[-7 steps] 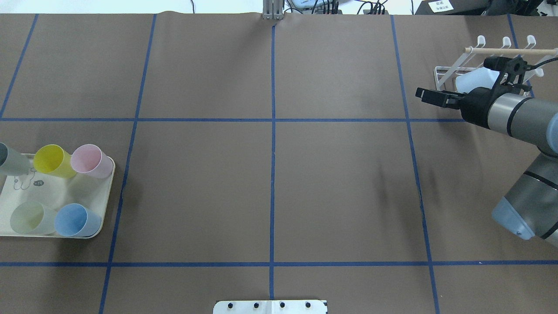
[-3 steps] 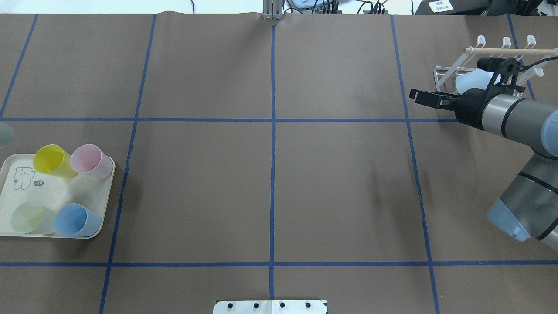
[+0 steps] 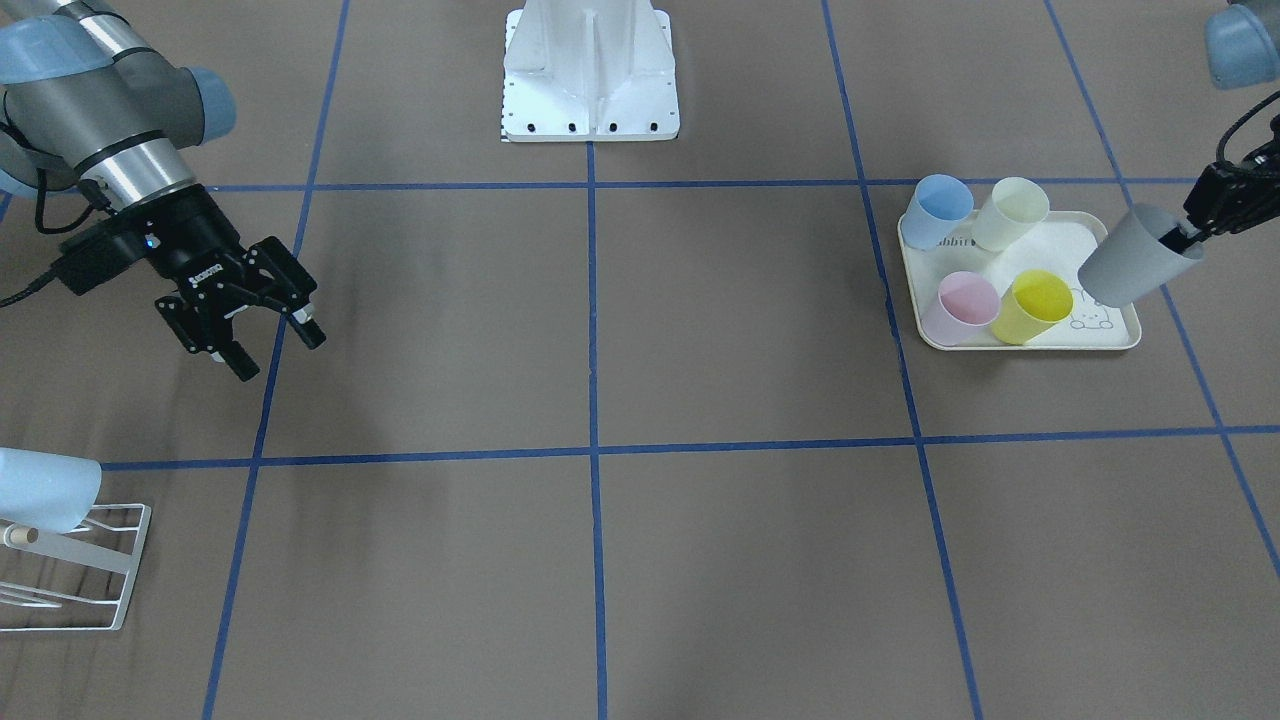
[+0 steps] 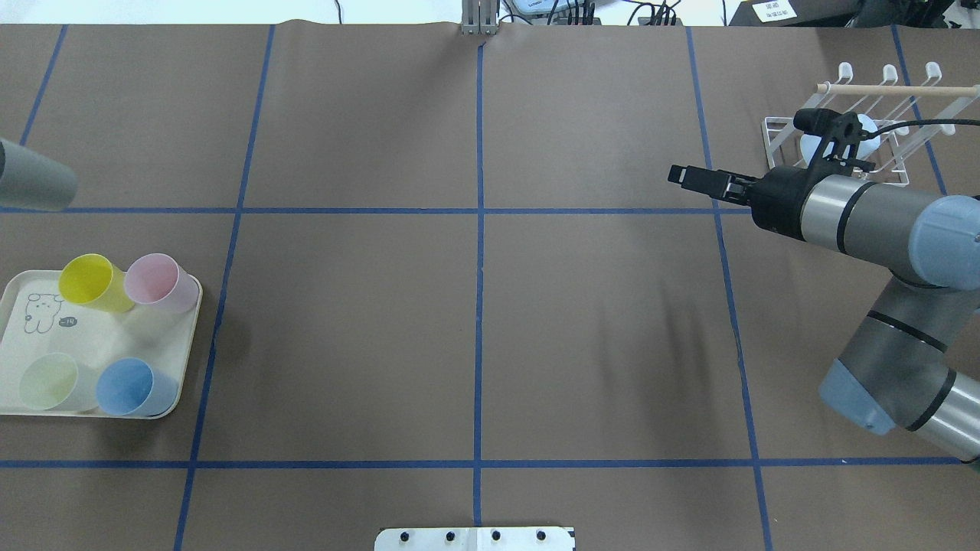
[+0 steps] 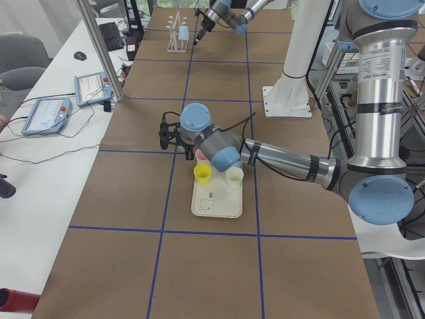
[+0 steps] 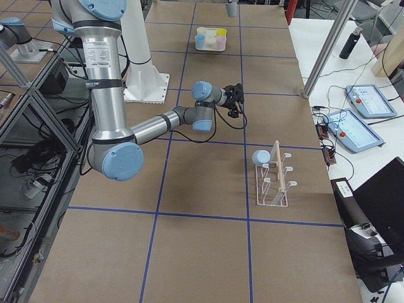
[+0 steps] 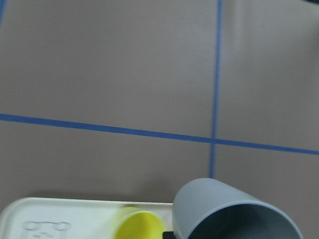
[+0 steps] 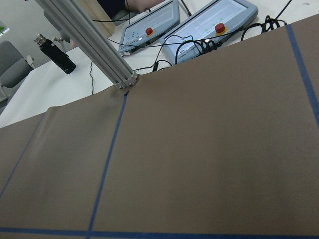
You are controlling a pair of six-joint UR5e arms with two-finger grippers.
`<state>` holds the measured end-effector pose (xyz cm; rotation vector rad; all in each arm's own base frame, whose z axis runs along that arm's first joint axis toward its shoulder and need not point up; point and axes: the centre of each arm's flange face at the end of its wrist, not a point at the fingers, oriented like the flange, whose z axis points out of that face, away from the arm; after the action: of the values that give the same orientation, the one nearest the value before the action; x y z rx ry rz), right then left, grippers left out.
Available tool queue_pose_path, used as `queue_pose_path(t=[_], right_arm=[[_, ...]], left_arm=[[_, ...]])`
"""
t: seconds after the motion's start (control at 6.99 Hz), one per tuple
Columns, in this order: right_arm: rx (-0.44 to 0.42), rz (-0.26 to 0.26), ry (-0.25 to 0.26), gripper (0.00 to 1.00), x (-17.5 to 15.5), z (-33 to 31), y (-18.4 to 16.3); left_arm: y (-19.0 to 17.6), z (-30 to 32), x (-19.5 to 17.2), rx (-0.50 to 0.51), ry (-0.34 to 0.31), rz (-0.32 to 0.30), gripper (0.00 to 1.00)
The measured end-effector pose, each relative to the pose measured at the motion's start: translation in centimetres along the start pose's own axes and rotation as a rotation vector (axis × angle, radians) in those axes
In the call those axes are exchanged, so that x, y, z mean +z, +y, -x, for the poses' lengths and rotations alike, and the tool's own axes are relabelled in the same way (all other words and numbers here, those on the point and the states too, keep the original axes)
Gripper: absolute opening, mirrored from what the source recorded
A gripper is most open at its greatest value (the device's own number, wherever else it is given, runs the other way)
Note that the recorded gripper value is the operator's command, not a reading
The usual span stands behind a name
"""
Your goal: Transfer IKEA cup to right arm and place on rack
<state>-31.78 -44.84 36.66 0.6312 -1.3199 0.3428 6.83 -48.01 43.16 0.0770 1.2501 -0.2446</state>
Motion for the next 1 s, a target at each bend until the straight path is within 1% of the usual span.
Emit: queue_pose_path(t=[0.14, 0.29, 0.43, 0.57, 0.72, 0.86, 1.0], right_arm=[[0.06, 0.029, -0.06, 0.99, -0.7, 2.7, 0.4], [0.13, 0.059, -0.117, 0.99, -1.3, 5.2, 0.4], [0.212, 0.077, -0.169, 0.99, -1.6, 7.8, 0.1], [0.281, 0.091, -0.215, 0.99, -1.7, 10.2, -0.3], [0.335, 0.105, -0.252, 0.99, -1.9, 12.2, -0.6], [0.385, 0.119, -0.285, 0.99, -2.2, 13.9, -0.9], [0.442, 0.134, -0.319, 0.99, -2.8, 15.4, -1.2]], left_arm=[[-0.6, -6.0, 1.7, -0.068, 0.061, 0.044, 0.0], [-0.6, -12.8, 4.0, -0.102, 0.107, 0.071, 0.0], [0.7, -18.9, 6.9, -0.105, 0.158, 0.04, 0.0], [3.3, -23.0, 10.3, -0.114, 0.251, -0.014, 0.0], [6.0, -25.3, 13.1, -0.158, 0.385, -0.05, 0.0], [8.2, -27.0, 14.9, -0.223, 0.529, -0.065, 0.0], [9.7, -28.8, 16.4, -0.304, 0.663, -0.056, 0.0]])
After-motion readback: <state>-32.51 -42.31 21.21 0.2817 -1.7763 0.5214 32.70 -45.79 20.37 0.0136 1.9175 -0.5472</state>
